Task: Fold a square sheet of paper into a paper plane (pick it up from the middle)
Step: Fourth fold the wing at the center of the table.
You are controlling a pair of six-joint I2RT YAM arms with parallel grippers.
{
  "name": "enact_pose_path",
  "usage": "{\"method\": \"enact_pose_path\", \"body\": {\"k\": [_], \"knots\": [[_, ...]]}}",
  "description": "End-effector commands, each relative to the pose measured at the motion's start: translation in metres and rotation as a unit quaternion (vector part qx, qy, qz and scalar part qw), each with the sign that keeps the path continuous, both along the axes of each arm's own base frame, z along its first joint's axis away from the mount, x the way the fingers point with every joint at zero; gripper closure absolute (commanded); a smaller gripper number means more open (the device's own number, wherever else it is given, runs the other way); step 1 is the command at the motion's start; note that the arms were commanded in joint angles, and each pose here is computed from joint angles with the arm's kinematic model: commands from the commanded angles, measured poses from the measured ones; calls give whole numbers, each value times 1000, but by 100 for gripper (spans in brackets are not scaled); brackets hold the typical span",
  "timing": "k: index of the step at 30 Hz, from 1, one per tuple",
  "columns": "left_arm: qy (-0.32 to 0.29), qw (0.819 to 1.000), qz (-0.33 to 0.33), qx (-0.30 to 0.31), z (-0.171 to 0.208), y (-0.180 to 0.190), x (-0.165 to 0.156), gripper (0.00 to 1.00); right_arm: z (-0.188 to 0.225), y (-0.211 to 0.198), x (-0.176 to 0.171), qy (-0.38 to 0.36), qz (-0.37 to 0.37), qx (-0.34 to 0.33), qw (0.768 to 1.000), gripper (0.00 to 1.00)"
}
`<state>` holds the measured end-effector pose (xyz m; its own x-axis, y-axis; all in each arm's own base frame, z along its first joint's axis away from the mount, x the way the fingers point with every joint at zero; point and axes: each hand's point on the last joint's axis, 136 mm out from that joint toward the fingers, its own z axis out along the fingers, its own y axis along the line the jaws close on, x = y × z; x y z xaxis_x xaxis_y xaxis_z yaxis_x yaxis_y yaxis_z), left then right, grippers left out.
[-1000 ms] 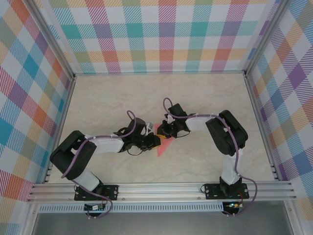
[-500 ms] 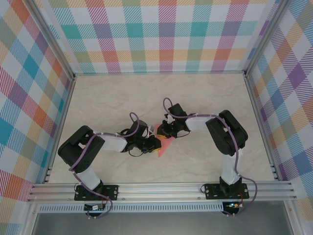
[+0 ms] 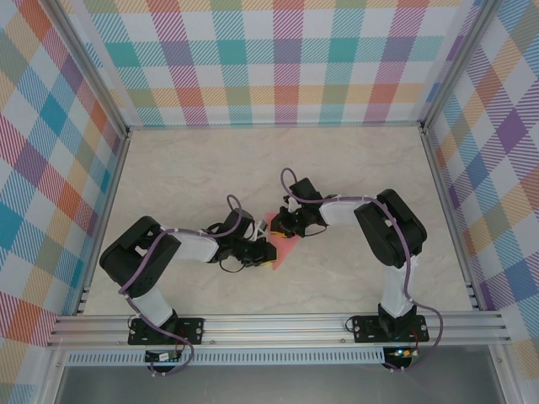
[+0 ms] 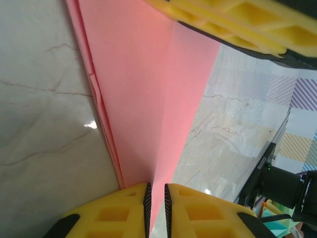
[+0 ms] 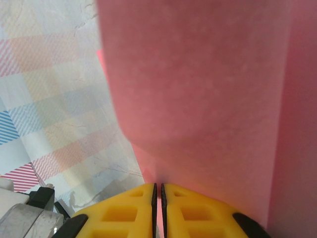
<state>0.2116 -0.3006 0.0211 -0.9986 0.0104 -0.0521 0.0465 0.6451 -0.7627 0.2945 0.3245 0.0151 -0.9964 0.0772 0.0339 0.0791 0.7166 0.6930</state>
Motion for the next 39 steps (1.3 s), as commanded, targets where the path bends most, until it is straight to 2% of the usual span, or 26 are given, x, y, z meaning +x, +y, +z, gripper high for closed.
{"method": "enact_pose_path", "body": {"k": [1, 12, 17, 24, 28, 34, 39], "knots": [[67, 996, -44, 47, -24, 18, -43, 82, -54, -28, -26, 60, -4, -87, 994, 86], [64, 993, -75, 58, -15, 23, -59, 81, -55, -30, -28, 62, -5, -90, 994, 86], [48, 994, -85, 43, 2, 21, -60, 80, -55, -30, -29, 63, -4, -91, 994, 86], [-37, 999, -11, 30, 53, 20, -22, 80, -54, -30, -29, 62, -4, -90, 994, 86], [-45, 999, 14, -11, 68, 1, -2, 79, -54, -30, -29, 63, -4, -90, 994, 86], [-27, 999, 25, -34, 55, -21, 16, 79, -54, -30, -29, 62, -1, -91, 994, 86], [-7, 999, 28, -17, 31, -21, 17, 78, -53, -30, -29, 63, -1, -91, 994, 86]]}}
